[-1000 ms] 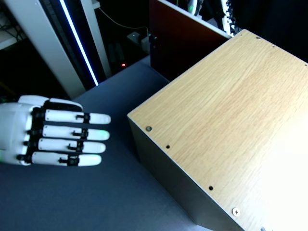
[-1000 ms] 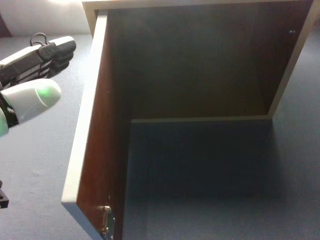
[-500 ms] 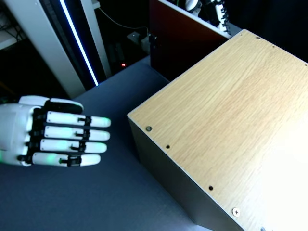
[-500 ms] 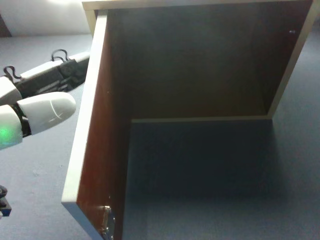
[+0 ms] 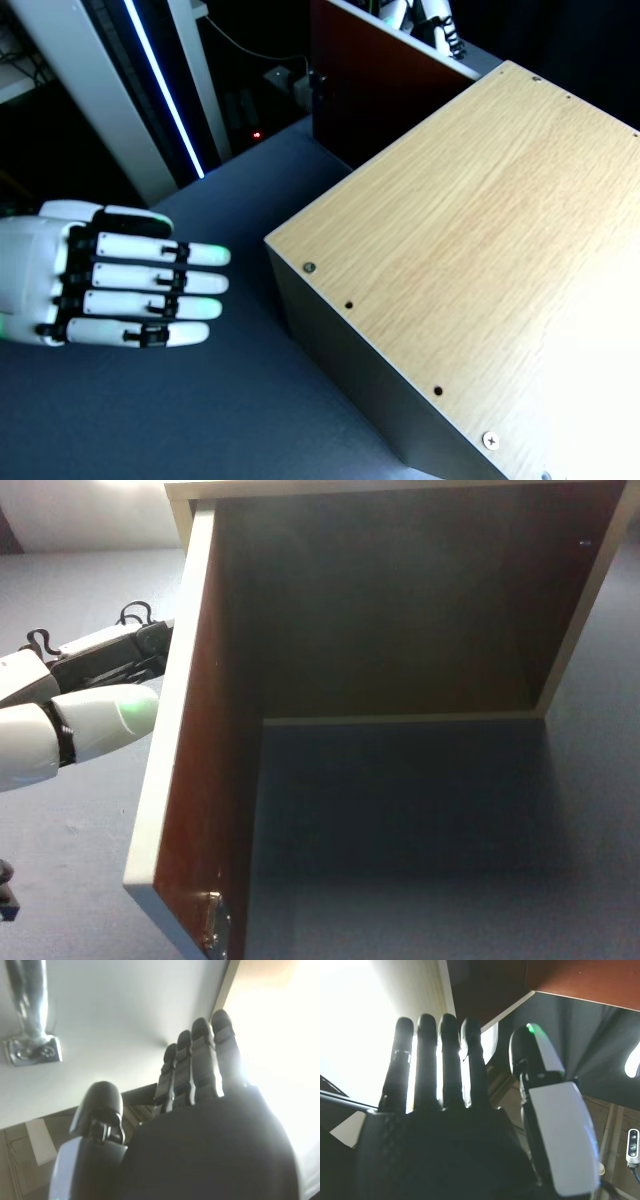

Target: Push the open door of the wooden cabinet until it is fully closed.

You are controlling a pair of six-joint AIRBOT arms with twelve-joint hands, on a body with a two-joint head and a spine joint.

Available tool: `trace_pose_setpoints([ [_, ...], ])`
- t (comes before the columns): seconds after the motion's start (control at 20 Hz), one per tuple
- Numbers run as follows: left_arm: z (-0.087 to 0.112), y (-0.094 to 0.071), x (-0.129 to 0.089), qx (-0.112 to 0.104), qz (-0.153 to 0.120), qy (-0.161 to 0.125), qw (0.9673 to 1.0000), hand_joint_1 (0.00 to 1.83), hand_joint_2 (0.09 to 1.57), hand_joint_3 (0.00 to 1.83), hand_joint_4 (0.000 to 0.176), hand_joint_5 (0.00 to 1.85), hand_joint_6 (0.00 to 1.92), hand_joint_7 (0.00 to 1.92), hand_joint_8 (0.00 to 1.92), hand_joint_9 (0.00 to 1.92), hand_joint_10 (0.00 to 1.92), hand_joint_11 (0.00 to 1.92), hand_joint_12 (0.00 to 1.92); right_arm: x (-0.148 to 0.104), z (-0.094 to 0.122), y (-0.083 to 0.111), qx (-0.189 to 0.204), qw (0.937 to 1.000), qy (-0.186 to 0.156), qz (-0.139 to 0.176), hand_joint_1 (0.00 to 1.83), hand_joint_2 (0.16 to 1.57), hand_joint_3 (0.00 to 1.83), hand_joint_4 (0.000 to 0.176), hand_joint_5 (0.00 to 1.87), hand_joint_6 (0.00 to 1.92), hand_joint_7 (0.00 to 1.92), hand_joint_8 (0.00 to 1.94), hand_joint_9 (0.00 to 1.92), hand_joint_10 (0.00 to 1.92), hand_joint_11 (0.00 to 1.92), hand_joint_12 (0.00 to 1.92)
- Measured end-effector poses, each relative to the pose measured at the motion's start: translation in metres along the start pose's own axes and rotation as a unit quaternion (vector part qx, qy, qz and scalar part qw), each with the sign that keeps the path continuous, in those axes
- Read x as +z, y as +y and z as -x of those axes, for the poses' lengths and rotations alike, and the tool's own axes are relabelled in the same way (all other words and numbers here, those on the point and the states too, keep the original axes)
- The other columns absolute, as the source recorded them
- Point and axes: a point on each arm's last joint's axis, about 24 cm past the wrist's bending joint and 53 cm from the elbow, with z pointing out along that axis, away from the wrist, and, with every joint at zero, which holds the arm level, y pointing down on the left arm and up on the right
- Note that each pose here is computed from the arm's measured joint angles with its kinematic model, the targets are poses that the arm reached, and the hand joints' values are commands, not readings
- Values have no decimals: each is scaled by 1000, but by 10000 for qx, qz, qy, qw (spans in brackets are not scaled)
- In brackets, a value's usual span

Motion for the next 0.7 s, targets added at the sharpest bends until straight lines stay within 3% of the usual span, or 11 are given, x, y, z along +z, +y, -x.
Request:
trace_pose_setpoints([
  [0.7,-20,-2,18,-2,-216,337,9992,0,1470,0,0,71,7,82,3,75,0,52,9,0,0,0,12,10000,-2,-1,611,1355,0,0,453,0,421,2,358,1,0,790],
])
